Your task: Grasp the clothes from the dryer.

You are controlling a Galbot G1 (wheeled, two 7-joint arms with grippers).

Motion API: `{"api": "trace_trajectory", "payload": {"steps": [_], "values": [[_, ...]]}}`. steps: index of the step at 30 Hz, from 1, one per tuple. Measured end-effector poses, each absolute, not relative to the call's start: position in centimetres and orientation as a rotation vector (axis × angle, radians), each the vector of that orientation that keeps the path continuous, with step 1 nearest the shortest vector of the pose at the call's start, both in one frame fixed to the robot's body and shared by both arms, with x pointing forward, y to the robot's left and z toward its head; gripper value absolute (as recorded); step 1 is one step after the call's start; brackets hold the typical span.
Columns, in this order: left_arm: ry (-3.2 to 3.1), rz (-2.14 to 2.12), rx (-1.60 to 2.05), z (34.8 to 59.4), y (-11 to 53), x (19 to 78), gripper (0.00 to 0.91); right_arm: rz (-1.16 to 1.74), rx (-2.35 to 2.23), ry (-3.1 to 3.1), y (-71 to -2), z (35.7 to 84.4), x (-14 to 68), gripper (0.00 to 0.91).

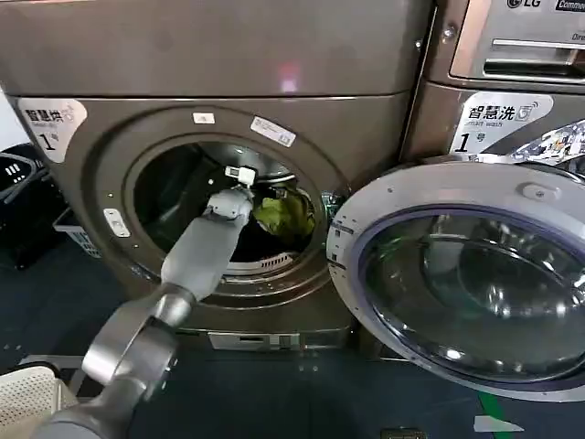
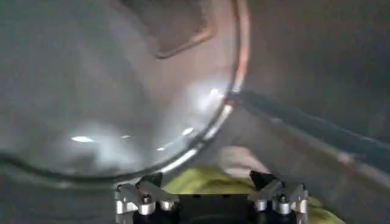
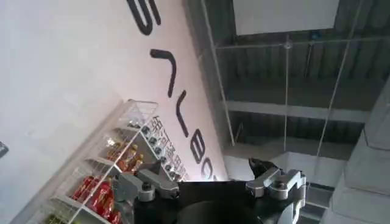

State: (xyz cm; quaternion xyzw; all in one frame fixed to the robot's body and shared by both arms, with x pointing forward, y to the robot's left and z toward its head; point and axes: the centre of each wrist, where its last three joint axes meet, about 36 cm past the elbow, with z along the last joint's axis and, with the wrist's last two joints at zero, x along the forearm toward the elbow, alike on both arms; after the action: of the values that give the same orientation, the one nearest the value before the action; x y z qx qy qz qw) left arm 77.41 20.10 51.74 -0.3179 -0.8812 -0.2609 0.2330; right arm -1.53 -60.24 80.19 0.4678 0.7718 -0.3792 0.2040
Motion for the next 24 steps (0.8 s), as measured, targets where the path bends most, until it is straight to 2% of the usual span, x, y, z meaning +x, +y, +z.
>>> {"api": "trace_trajectory", "payload": {"steps": [11,24], "values": [[-2.047,-0.979,-1.087,53.3,22.1,78.4,0.907,-1.053,1.289,2.164,-60.2,79.7,-0.9,0.907],[-1.739,-1.177,-1.031,55.2,23.0,79.1,0.907,-1.045,1.281,2.174,-60.3,79.2,-0.5,0.907]]}}
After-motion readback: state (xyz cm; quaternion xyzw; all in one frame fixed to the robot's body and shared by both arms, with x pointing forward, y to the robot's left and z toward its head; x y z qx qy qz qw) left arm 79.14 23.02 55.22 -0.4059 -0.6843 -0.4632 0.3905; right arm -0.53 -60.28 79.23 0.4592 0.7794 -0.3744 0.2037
